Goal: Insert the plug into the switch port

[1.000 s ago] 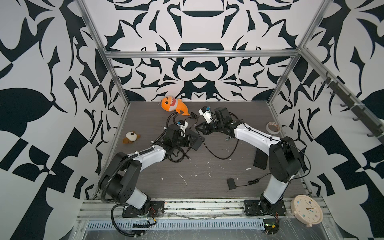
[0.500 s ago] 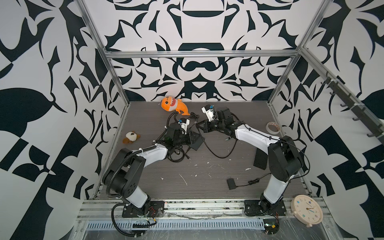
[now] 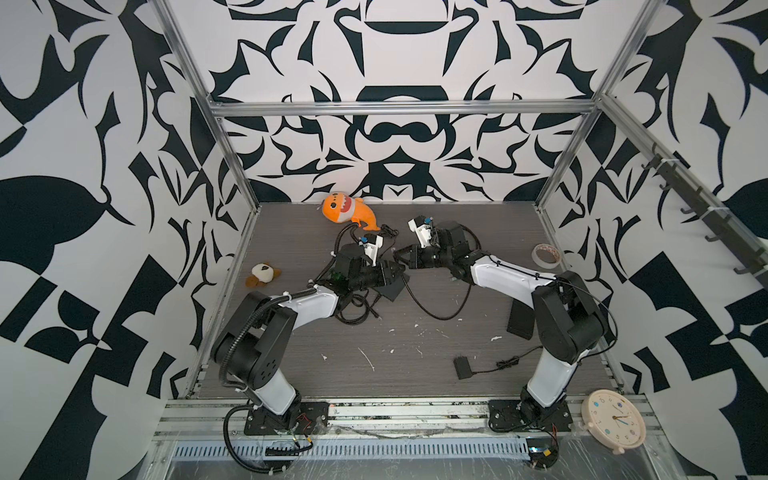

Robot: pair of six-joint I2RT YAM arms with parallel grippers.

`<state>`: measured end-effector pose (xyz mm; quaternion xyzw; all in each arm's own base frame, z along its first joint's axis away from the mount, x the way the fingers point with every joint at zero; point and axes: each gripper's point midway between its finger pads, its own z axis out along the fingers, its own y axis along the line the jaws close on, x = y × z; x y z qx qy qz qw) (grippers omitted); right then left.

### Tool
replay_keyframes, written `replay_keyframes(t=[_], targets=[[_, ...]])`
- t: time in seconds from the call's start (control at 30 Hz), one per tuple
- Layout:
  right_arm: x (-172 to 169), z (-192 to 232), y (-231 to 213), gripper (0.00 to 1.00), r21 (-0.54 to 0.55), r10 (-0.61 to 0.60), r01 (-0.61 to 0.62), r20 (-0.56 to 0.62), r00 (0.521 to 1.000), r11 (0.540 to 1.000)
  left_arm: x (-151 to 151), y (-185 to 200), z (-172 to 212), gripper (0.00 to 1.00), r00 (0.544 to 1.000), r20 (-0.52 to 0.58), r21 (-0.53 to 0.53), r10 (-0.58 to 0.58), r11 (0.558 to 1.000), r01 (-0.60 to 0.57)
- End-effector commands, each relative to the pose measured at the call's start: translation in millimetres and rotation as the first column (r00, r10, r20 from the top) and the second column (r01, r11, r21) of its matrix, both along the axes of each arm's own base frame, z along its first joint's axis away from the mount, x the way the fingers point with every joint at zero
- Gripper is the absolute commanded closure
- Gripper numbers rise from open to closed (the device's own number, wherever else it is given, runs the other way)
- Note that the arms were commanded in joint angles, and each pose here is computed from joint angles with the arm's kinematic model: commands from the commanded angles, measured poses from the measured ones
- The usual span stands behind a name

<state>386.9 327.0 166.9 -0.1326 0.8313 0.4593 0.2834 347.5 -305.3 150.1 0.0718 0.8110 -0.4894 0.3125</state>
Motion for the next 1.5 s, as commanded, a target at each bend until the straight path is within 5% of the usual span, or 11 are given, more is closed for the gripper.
replay_keyframes(t=[0.0,0.27,0.5,0.73,1.23,1.47], targets=[[1.3,45.6,1.4,0.93,0.117,-0.012,0.004,0.071,0.997,0.993,7.9,-8.5,16.3,0.7,1.0,0.027,-0.063,-0.008,0.998,0.009],[4.0,47.4,-25.8,0.9,0.14,-0.066,0.059,0.051,0.997,0.988,6.7,-9.6,10.3,1.0,0.999,0.03,0.0,-0.037,0.999,0.037],[-6.4,51.4,-60.4,0.65,0.134,-0.056,0.056,-0.003,0.998,0.989,-0.1,-12.5,-15.2,1.0,0.989,0.076,0.297,-0.124,0.95,0.096],[-6.3,62.2,-79.6,0.63,0.057,-0.122,0.124,-0.046,0.992,0.991,-3.2,-18.8,-28.2,1.0,0.967,0.11,0.465,-0.231,0.871,0.155],[9.4,39.1,-57.0,0.61,0.042,-0.116,0.124,-0.148,0.982,0.991,-13.5,-29.5,-34.7,1.0,0.933,0.142,0.579,-0.331,0.792,0.194],[3.8,23.8,-50.9,0.68,0.008,-0.095,0.098,-0.169,0.981,0.995,-14.0,-27.6,-37.1,1.0,0.933,0.141,0.592,-0.331,0.783,0.189]])
